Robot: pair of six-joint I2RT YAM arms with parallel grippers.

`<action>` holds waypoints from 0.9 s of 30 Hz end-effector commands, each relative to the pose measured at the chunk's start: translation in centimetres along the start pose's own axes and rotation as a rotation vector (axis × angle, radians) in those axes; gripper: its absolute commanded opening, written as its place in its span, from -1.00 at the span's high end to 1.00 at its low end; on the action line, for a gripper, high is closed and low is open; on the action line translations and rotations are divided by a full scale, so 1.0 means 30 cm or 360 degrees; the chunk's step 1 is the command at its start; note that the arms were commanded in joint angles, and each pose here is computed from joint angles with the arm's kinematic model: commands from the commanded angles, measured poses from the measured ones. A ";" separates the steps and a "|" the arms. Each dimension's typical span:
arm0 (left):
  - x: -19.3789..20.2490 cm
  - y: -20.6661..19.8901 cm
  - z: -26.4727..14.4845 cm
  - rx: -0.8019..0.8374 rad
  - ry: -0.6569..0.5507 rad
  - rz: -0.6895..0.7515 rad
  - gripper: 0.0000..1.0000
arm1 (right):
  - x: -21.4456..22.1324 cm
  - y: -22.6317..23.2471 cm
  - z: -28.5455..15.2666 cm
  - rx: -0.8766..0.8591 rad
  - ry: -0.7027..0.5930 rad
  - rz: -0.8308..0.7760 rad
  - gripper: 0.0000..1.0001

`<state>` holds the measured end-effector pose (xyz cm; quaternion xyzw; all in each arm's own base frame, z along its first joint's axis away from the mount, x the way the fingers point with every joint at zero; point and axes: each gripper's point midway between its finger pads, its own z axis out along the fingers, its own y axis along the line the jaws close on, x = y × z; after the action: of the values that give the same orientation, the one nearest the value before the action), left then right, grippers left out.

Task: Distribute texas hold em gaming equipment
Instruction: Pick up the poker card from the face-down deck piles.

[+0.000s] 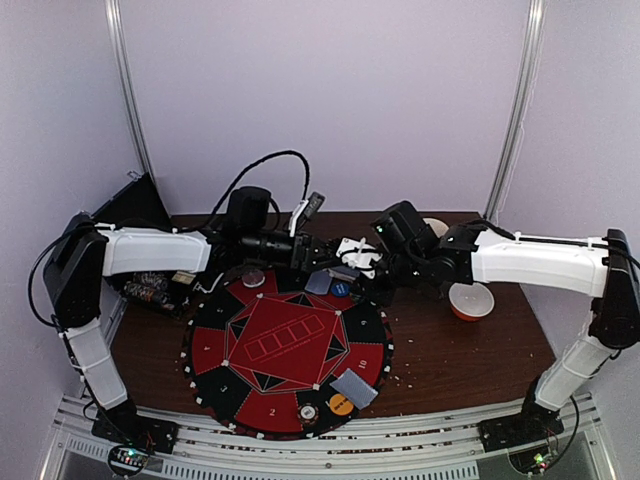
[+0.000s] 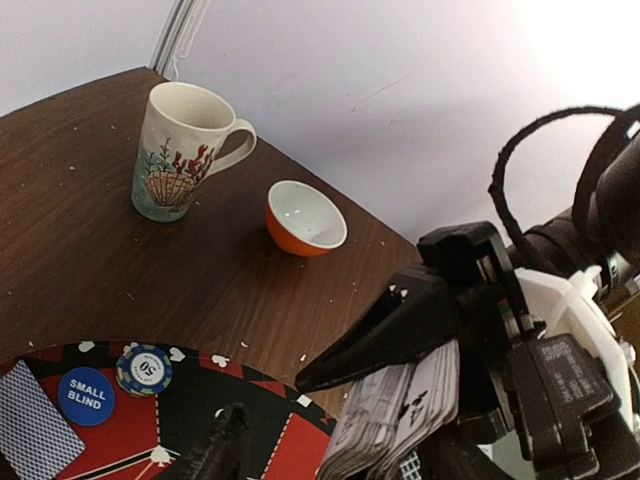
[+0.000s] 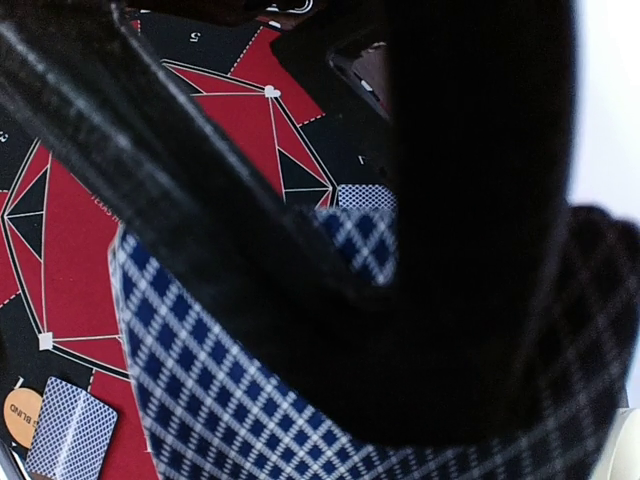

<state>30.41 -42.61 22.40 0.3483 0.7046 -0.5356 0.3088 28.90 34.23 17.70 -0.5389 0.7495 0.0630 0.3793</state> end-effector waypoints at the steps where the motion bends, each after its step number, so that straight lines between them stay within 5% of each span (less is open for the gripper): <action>1: 0.013 0.037 0.006 -0.0122 0.0068 0.0099 -0.05 | -0.042 -0.006 -0.018 0.0026 -0.0037 -0.0050 0.40; 6: 0.032 0.043 -0.020 -0.0189 0.0114 0.0160 0.34 | -0.053 -0.015 -0.039 0.0044 -0.0079 -0.0038 0.40; 17: -0.003 0.056 -0.081 -0.0286 0.0061 0.0195 0.27 | -0.026 -0.013 -0.035 0.0043 -0.0042 -0.0029 0.40; 27: -0.016 -0.050 -0.104 -0.0089 0.0031 0.0284 0.97 | -0.023 -0.014 -0.030 0.0046 -0.0031 -0.0028 0.40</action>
<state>29.39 -40.57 22.68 0.3950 0.7113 -0.4747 0.3357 29.08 33.87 17.35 -0.5429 0.7498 0.0475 0.3752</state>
